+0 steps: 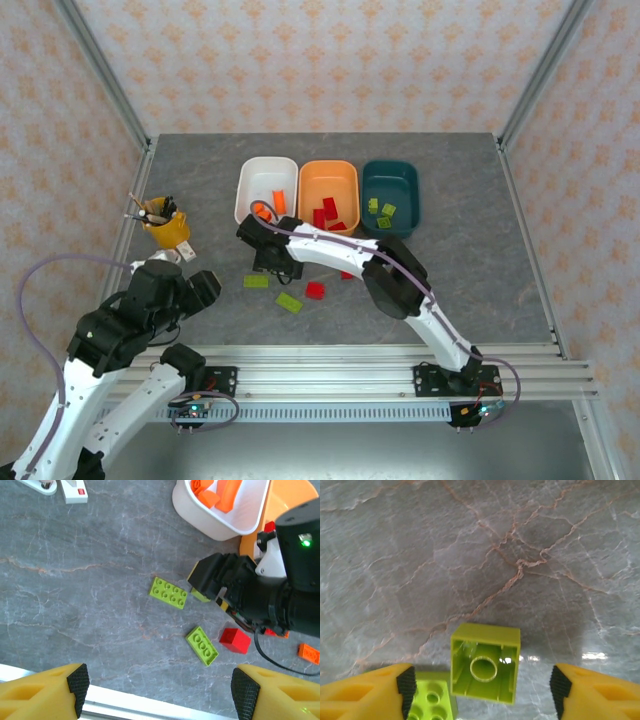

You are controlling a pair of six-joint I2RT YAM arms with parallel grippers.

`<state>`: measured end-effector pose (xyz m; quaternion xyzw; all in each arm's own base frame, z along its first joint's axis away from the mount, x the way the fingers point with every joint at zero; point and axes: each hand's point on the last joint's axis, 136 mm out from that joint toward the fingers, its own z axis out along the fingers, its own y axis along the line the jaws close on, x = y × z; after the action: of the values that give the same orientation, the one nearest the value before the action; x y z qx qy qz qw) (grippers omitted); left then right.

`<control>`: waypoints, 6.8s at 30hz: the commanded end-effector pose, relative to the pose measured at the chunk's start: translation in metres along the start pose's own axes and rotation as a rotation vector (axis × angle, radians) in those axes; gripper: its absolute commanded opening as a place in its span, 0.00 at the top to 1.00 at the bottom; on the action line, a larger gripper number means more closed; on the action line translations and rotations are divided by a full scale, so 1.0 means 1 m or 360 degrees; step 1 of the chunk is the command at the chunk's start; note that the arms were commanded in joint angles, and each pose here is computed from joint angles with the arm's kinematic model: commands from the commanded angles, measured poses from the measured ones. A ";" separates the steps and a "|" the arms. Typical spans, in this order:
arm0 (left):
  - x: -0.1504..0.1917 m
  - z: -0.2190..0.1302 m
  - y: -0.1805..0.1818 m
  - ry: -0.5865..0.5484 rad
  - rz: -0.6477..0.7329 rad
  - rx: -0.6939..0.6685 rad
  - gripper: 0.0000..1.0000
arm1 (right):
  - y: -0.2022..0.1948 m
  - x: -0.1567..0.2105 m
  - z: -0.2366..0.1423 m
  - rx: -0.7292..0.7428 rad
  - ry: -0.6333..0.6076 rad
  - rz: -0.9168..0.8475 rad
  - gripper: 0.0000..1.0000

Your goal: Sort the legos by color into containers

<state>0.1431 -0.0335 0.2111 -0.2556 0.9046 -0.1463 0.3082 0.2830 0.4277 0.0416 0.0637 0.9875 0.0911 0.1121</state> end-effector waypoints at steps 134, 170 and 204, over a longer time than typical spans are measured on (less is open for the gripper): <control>0.121 0.221 -0.163 0.0744 0.1060 -0.0351 0.58 | -0.234 0.029 -0.192 -0.0710 -0.0021 0.0230 0.05; 0.004 0.324 -0.282 0.0819 0.0452 0.0033 0.57 | -0.200 -0.080 -0.234 -0.0676 -0.0518 0.0337 0.07; -0.075 0.136 -0.245 0.0294 0.0357 0.0153 0.34 | -0.233 -0.072 -0.225 -0.0182 -0.0465 0.0109 0.24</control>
<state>0.3806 -0.2290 0.2518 -0.1009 0.9443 -0.1972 0.2432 0.2817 0.1609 0.2263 0.1179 0.9425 0.1823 0.2540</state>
